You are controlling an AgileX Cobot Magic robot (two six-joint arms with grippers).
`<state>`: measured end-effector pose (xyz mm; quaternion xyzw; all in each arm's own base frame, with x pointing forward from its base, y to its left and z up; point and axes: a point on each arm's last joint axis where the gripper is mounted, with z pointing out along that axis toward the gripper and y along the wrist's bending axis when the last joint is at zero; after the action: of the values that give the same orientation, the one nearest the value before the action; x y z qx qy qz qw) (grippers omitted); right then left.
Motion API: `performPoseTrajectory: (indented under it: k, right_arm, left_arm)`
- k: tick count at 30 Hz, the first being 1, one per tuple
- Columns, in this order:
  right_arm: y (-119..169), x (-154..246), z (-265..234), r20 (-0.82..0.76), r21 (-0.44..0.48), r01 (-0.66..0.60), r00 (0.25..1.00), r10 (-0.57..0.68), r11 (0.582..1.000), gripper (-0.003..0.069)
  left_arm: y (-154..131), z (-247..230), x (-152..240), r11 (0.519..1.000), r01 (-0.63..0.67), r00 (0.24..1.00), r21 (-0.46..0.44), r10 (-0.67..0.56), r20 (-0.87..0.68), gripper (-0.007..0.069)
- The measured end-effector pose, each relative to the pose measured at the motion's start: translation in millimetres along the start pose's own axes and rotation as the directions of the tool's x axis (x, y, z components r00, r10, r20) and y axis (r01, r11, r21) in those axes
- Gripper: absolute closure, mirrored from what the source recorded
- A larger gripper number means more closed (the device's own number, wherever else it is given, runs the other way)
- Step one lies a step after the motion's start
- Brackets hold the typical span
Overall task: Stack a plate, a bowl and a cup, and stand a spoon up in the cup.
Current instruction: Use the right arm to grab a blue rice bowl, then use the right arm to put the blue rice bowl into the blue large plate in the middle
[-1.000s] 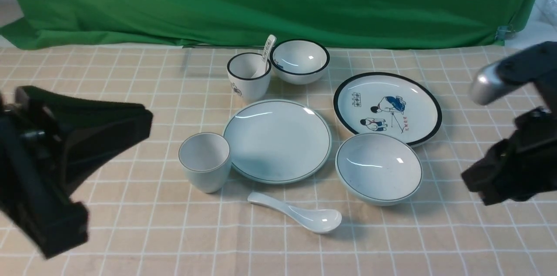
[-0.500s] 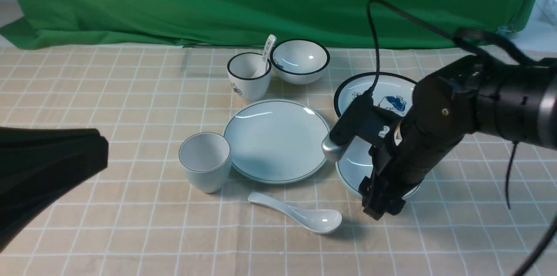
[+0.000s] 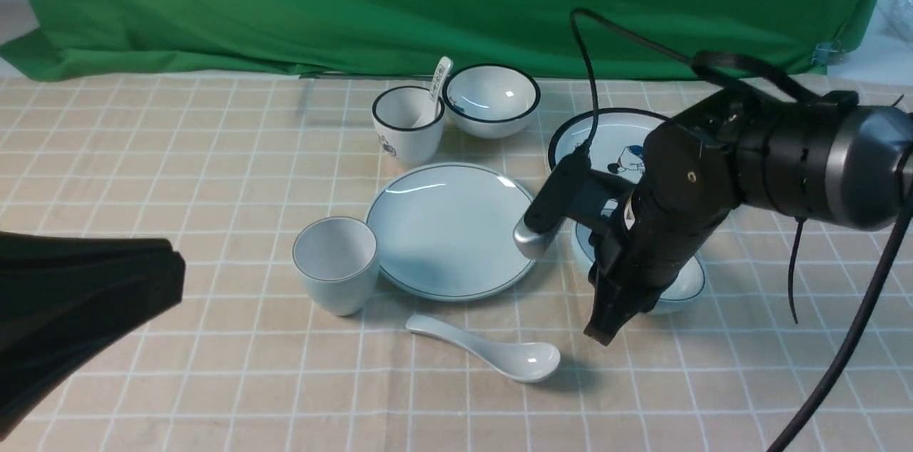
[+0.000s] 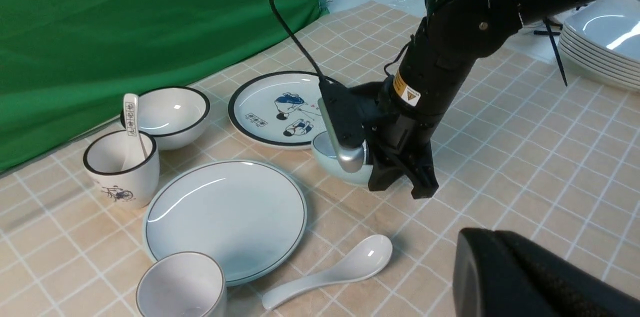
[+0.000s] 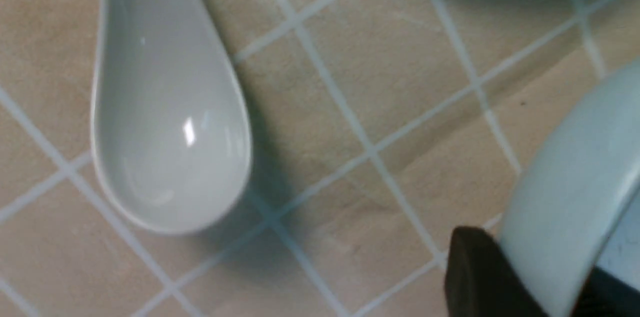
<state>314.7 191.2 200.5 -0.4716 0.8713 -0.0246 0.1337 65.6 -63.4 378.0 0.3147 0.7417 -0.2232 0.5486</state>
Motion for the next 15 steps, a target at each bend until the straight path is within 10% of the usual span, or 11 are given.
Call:
performPoseTrajectory:
  k: [9, 15]
  right_arm:
    - [36, -71, -62, 0.293, 0.057, 0.073, 0.952, -0.086, 0.996, 0.0568]
    - [40, -110, -16, 0.271, 0.048, 0.115, 0.955, -0.123, 0.992, 0.0568]
  left_arm:
    - [0, 0, 0, 1.0, -0.005, 1.0, -0.004, 0.005, -0.003, 0.0623]
    - [1, 0, 1, 1.0, -0.015, 1.0, -0.009, 0.015, -0.006, 0.0623]
